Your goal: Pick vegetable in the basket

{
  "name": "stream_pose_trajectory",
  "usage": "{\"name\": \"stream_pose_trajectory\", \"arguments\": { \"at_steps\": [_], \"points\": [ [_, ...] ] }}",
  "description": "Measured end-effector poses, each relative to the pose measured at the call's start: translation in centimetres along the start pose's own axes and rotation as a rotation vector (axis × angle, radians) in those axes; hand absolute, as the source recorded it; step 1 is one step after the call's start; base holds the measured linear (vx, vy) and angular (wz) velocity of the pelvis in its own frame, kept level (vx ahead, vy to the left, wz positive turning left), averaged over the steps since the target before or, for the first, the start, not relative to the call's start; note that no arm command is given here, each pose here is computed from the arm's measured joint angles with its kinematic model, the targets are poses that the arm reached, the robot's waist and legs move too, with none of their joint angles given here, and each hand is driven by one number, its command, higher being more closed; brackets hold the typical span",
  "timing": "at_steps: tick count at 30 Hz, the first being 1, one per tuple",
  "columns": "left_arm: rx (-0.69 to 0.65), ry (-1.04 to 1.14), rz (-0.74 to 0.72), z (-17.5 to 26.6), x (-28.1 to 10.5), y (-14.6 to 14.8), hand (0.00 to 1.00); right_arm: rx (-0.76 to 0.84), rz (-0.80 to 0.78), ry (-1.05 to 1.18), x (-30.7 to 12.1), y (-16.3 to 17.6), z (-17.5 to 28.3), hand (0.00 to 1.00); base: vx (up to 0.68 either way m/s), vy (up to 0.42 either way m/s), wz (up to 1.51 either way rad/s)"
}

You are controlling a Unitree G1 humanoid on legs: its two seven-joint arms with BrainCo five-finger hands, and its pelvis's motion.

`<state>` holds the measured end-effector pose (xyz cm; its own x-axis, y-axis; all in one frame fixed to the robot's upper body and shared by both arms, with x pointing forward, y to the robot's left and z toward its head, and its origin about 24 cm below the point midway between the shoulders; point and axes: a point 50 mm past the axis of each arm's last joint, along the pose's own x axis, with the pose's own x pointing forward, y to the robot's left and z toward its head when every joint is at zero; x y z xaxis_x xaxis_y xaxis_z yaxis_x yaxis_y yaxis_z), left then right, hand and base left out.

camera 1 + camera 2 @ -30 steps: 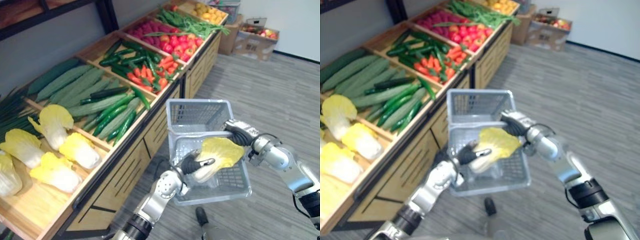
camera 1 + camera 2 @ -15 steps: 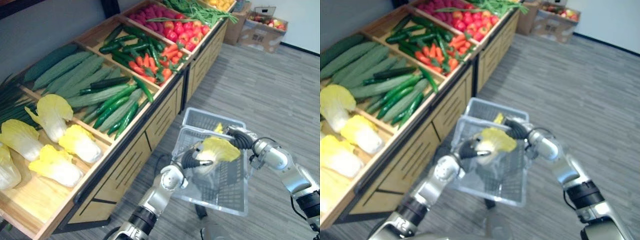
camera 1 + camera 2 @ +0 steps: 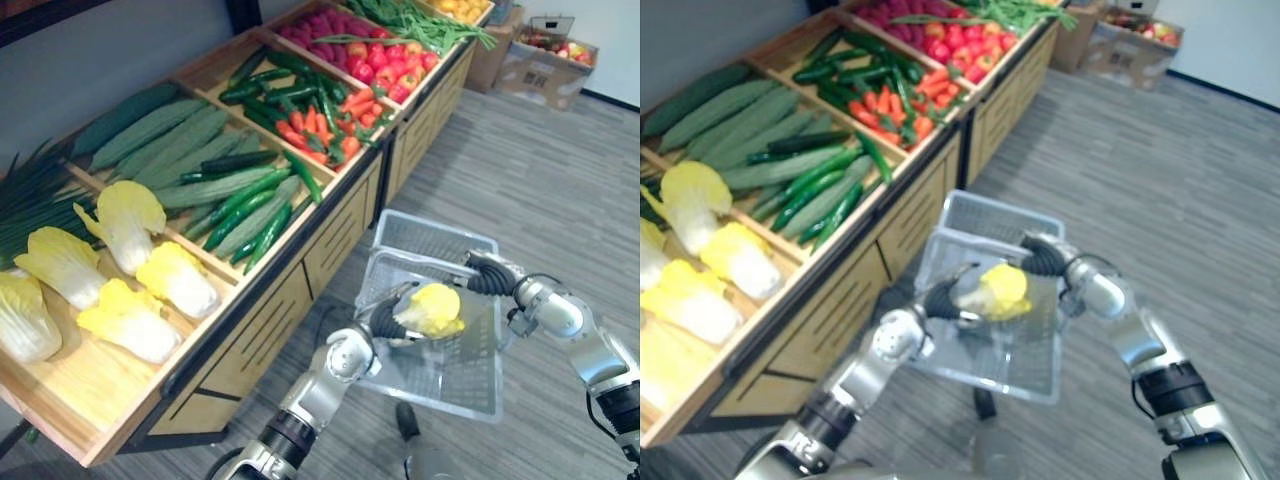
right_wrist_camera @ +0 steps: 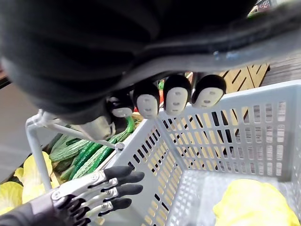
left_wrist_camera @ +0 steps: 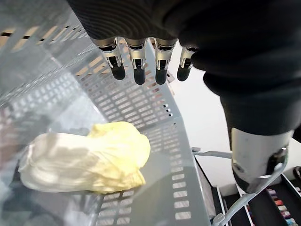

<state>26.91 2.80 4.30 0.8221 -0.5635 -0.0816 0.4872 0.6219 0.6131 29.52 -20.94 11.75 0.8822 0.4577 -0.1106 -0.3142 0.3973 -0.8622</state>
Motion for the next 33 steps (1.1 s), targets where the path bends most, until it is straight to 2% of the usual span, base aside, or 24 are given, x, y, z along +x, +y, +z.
{"name": "stream_pose_trajectory", "arguments": {
  "at_steps": [4, 8, 9, 11, 12, 14, 16, 21, 24, 28, 33],
  "points": [
    [-0.017, -0.121, 0.003, 2.6, -0.1, 0.4, 0.00, 0.009, 0.007, 0.042, -0.2, 0.3, -0.9, 1.00, 0.00, 0.009, 0.03],
    [-0.052, -0.380, -0.081, 6.7, -2.3, 1.1, 0.00, 0.037, -0.031, 0.078, -0.2, 0.3, -1.7, 1.00, -0.01, 0.007, -0.02],
    [-0.120, -0.514, -0.155, 8.5, -3.6, 1.4, 0.00, 0.035, -0.033, 0.098, -0.3, 0.6, -2.1, 1.00, 0.00, 0.004, -0.03],
    [-0.220, -0.624, -0.217, 9.8, -5.1, 1.8, 0.00, 0.072, -0.057, 0.110, -0.2, 1.3, -2.3, 1.00, -0.01, -0.007, 0.07],
    [-0.334, -0.702, -0.278, 10.7, -6.4, 2.4, 0.00, 0.111, -0.076, 0.131, -0.1, 2.1, -2.8, 1.00, -0.01, -0.020, 0.17],
    [-0.386, -0.723, -0.307, 11.0, -6.9, 2.6, 0.00, 0.131, -0.089, 0.158, -0.3, 2.7, -3.3, 1.00, -0.01, -0.008, 0.22],
    [-0.488, -0.737, -0.365, 11.1, -8.1, 3.2, 0.00, 0.201, -0.144, 0.290, -1.5, 4.7, -5.5, 1.00, -0.01, 0.007, 0.50],
    [-0.539, -0.694, -0.413, 10.3, -9.7, 4.5, 0.00, 0.370, -0.214, 0.616, -6.0, 9.0, -10.5, 1.00, 0.00, 0.007, 0.78],
    [-0.616, -0.689, -0.306, 9.6, -11.2, 5.9, 0.00, 0.469, -0.249, 0.804, -9.7, 11.8, -12.6, 1.00, -0.01, 0.038, 0.87],
    [-0.725, -0.542, 0.067, 5.0, -12.6, 8.3, 0.00, 0.611, -0.271, 1.037, -14.2, 16.5, -13.8, 1.00, 0.02, 0.050, 0.76],
    [-0.796, -0.247, 0.523, -2.5, -14.0, 9.1, 0.00, 0.753, -0.330, 1.160, -16.9, 19.0, -13.9, 1.00, -0.01, 0.033, 0.57]
  ]
}}
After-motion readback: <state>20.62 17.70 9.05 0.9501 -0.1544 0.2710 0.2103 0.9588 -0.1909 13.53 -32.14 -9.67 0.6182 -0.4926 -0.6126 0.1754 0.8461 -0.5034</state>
